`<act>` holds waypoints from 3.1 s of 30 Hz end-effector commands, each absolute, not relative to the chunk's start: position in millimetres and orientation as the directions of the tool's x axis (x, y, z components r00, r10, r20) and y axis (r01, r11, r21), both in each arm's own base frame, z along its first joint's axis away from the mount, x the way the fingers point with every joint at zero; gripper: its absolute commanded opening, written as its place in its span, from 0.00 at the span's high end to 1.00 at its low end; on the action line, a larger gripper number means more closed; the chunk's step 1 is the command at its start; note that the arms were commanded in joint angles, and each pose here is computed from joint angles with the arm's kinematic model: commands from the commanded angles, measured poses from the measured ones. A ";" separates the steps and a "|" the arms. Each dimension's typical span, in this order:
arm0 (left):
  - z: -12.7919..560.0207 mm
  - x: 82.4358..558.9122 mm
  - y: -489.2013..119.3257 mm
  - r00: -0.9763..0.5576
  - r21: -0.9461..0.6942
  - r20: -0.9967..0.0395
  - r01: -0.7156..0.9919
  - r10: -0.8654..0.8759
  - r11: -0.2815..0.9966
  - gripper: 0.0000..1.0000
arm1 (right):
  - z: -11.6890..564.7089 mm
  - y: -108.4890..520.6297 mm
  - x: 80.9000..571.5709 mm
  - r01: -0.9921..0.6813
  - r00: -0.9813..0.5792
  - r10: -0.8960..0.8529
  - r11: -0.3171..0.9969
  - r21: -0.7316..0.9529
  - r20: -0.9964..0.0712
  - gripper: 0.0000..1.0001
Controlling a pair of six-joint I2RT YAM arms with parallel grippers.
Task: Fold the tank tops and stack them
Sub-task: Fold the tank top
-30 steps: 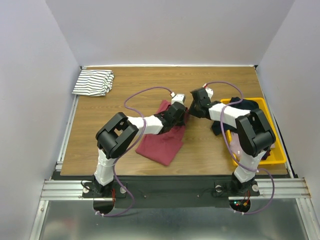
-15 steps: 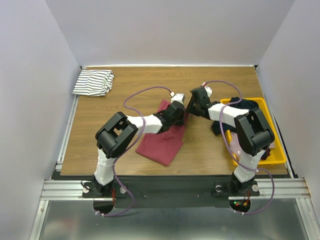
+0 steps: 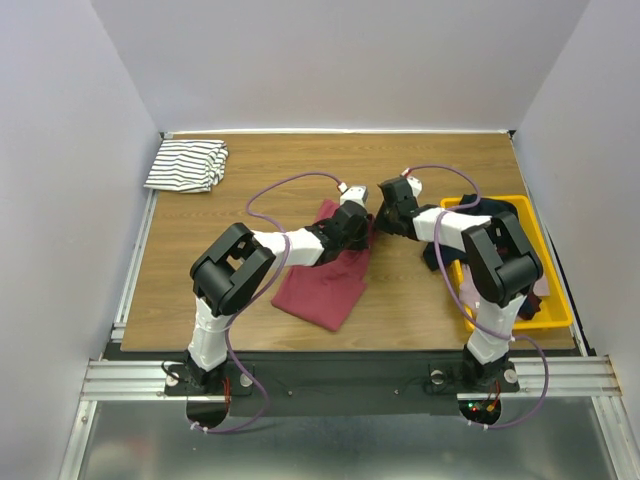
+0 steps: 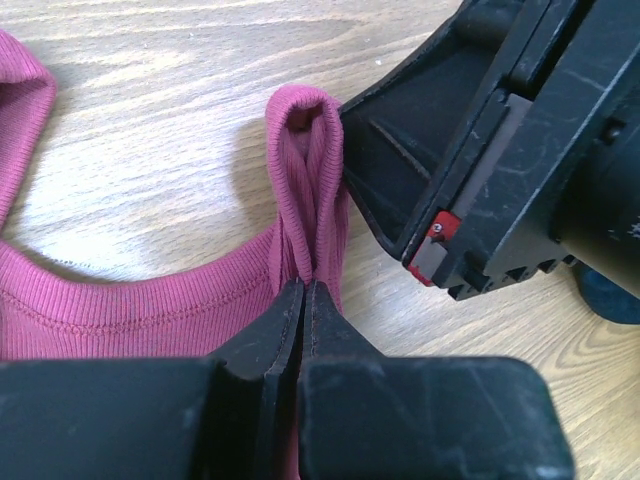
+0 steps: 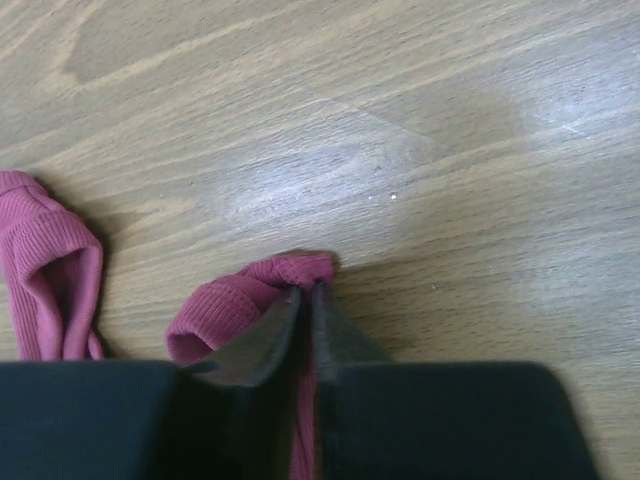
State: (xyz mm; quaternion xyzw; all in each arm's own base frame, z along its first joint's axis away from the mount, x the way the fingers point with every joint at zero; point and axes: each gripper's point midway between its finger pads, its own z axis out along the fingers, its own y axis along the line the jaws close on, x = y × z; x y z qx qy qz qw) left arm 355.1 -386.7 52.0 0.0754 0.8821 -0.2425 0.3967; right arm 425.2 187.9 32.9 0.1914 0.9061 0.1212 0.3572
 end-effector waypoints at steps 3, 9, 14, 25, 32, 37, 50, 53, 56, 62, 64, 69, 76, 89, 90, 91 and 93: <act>74.3 362.1 -385.6 -0.651 -0.397 -0.752 0.325 -0.101 0.858 1.00 | 34.9 173.7 425.3 0.296 -0.629 0.450 0.893 0.340 -0.633 1.00; 68.9 364.1 -382.5 -0.661 -0.392 -0.744 0.309 -0.101 0.866 1.00 | 33.9 134.5 409.5 0.362 -0.611 0.470 0.882 0.303 -0.637 1.00; 64.0 363.2 -384.0 -0.670 -0.397 -0.736 0.304 -0.102 0.866 1.00 | 39.3 127.6 407.0 0.361 -0.605 0.470 0.881 0.304 -0.643 1.00; 74.9 361.7 -395.0 -0.670 -0.417 -0.737 0.352 -0.085 0.838 0.76 | 74.4 136.6 410.1 0.292 -0.600 0.452 0.892 0.345 -0.661 0.63; 120.4 366.3 -393.9 -0.616 -0.443 -0.775 0.367 -0.143 0.818 0.63 | 100.6 144.7 401.8 0.233 -0.605 0.447 0.891 0.390 -0.659 0.64; 155.4 367.5 -373.5 -0.580 -0.457 -0.782 0.286 -0.227 0.843 0.59 | 116.6 163.9 393.3 0.142 -0.636 0.422 0.887 0.439 -0.647 0.68; 109.4 262.4 -180.4 -0.604 -0.579 -0.526 -0.263 -0.599 0.772 0.50 | 138.0 268.2 232.5 -0.333 -0.672 0.004 0.891 0.307 -0.740 0.52; 98.7 237.6 -167.0 -0.590 -0.637 -0.457 -0.305 -0.666 0.708 0.41 | 122.5 281.7 204.8 -0.438 -0.648 -0.137 0.871 0.220 -0.750 0.43; 81.9 222.5 -162.8 -0.586 -0.674 -0.384 -0.350 -0.714 0.650 0.36 | 116.9 302.5 180.1 -0.536 -0.601 -0.252 0.831 0.149 -0.759 0.38; 53.2 202.0 -171.1 -0.636 -0.698 -0.271 -0.387 -0.723 0.603 0.35 | 99.2 322.0 154.8 -0.629 -0.490 -0.455 0.775 -0.060 -0.743 0.37; 48.4 198.7 -167.6 -0.629 -0.689 -0.261 -0.410 -0.733 0.597 0.38 | 100.1 326.9 151.4 -0.646 -0.468 -0.484 0.758 -0.087 -0.740 0.37; 48.3 198.2 -162.7 -0.589 -0.705 -0.239 -0.441 -0.772 0.555 0.39 | 87.6 332.1 141.3 -0.671 -0.428 -0.559 0.723 -0.165 -0.710 0.40; 40.8 203.5 -158.3 -0.564 -0.689 -0.250 -0.468 -0.787 0.554 0.43 | 70.7 338.4 132.6 -0.696 -0.383 -0.645 0.672 -0.253 -0.661 0.43; 23.3 213.7 -155.0 -0.559 -0.635 -0.294 -0.492 -0.776 0.595 0.68 | 41.3 326.4 142.8 -0.652 -0.368 -0.722 0.649 -0.392 -0.585 0.59; 23.5 215.0 -154.3 -0.556 -0.635 -0.300 -0.490 -0.775 0.598 0.71 | 40.9 327.0 143.6 -0.650 -0.362 -0.727 0.645 -0.401 -0.583 0.63; 24.5 216.6 -153.8 -0.552 -0.635 -0.307 -0.488 -0.775 0.599 0.79 | 40.7 327.6 145.4 -0.645 -0.357 -0.731 0.643 -0.413 -0.581 0.72; 32.5 224.7 -151.1 -0.535 -0.639 -0.337 -0.475 -0.775 0.605 0.83 | 45.8 338.6 146.1 -0.656 -0.346 -0.730 0.637 -0.405 -0.589 0.79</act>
